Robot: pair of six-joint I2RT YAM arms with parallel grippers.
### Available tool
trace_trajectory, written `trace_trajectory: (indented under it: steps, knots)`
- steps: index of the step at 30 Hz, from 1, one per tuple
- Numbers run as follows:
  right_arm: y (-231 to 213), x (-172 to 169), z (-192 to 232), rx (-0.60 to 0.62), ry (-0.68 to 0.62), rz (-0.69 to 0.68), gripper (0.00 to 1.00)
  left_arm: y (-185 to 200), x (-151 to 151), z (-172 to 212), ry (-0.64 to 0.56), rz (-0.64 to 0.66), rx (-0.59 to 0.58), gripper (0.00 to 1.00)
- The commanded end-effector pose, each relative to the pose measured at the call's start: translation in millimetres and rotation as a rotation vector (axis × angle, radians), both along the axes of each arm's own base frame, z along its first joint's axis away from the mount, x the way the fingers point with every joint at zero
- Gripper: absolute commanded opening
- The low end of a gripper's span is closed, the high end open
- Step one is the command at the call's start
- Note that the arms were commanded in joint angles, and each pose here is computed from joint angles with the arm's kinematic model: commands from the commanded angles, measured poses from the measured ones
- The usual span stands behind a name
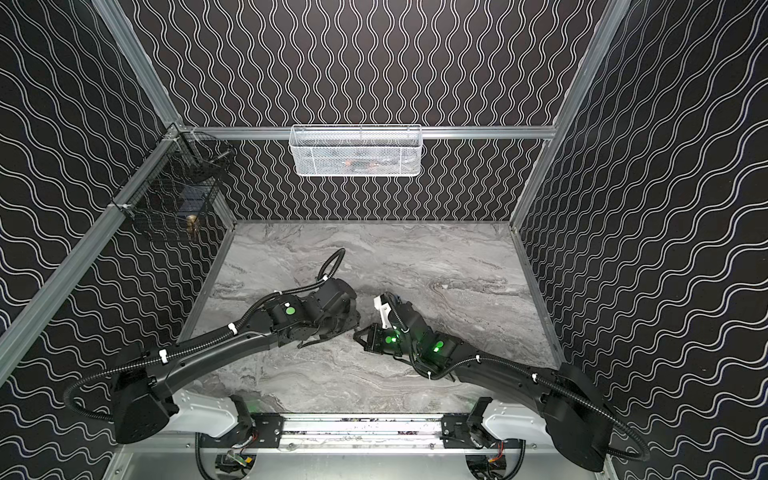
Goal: Unlock with the key
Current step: 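Align the key tip with the padlock's keyhole using the right gripper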
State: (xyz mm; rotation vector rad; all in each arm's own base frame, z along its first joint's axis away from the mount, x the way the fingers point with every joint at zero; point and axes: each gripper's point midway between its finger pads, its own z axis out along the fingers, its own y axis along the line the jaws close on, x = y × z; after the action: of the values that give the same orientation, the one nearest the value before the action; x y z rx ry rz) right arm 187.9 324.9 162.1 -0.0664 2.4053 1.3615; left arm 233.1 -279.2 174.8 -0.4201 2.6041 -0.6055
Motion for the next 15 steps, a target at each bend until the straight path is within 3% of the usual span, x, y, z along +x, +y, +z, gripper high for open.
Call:
trace_trajectory:
  steps: [1,5,15]
  knots:
    - [9,8,20,0.055,-0.044,-0.005,0.0,-5,-6,1,0.014,-0.012,-0.011,0.11]
    - [8,12,24,0.049,-0.068,-0.017,0.0,-3,-7,3,0.006,-0.031,0.036,0.11]
    - [3,19,36,0.032,-0.107,-0.036,0.0,-7,-14,10,0.003,-0.057,-0.024,0.1]
